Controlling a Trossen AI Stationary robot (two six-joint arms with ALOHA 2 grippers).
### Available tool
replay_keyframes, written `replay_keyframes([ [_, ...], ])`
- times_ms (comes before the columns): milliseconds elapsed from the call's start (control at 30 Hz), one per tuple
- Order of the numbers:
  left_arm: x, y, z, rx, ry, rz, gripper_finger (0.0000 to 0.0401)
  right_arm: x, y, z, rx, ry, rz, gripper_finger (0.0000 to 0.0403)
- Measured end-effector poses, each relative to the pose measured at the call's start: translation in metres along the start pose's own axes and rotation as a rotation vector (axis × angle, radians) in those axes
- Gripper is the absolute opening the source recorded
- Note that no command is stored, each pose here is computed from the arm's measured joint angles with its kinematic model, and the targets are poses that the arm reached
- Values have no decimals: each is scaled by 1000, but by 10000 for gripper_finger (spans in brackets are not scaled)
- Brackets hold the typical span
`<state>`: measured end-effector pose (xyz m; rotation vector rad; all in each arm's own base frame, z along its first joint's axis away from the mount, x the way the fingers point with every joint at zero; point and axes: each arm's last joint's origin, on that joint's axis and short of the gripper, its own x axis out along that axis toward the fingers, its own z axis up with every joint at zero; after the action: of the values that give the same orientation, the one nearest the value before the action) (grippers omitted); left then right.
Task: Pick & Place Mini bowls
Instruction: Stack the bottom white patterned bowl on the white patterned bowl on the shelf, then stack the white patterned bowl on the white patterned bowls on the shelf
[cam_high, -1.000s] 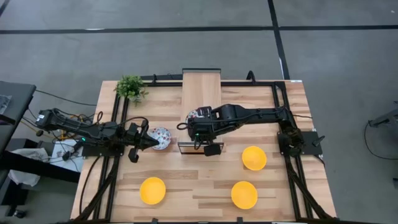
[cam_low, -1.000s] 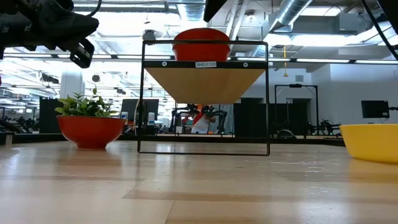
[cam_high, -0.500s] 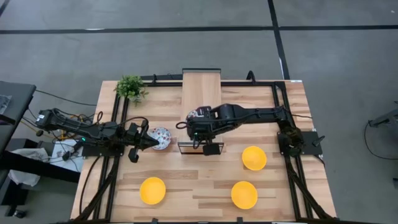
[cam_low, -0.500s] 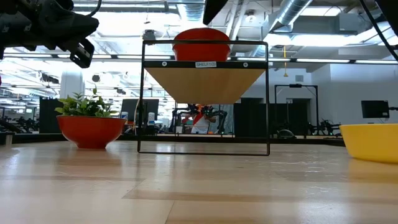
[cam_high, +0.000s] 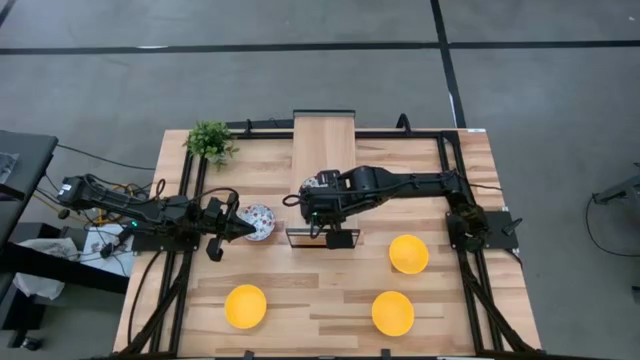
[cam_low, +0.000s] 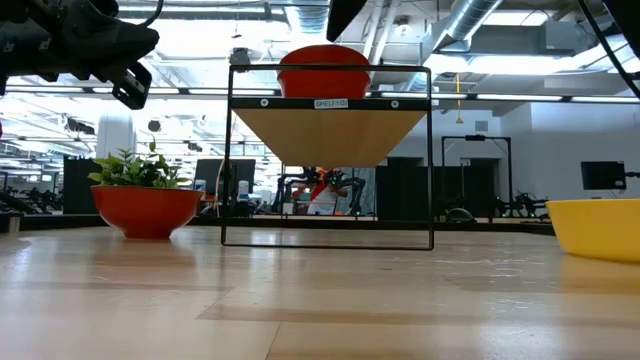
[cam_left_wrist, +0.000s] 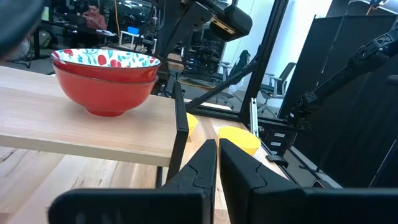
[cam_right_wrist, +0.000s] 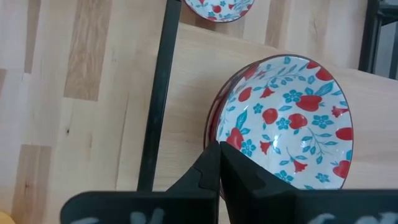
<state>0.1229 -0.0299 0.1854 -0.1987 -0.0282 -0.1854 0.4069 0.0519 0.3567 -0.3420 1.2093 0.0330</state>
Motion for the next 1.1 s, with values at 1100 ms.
replay_keyframes([
  [1100,0,0,1,-1,-14,-3,17,-85,-19,-40,172,-95,-149,0],
])
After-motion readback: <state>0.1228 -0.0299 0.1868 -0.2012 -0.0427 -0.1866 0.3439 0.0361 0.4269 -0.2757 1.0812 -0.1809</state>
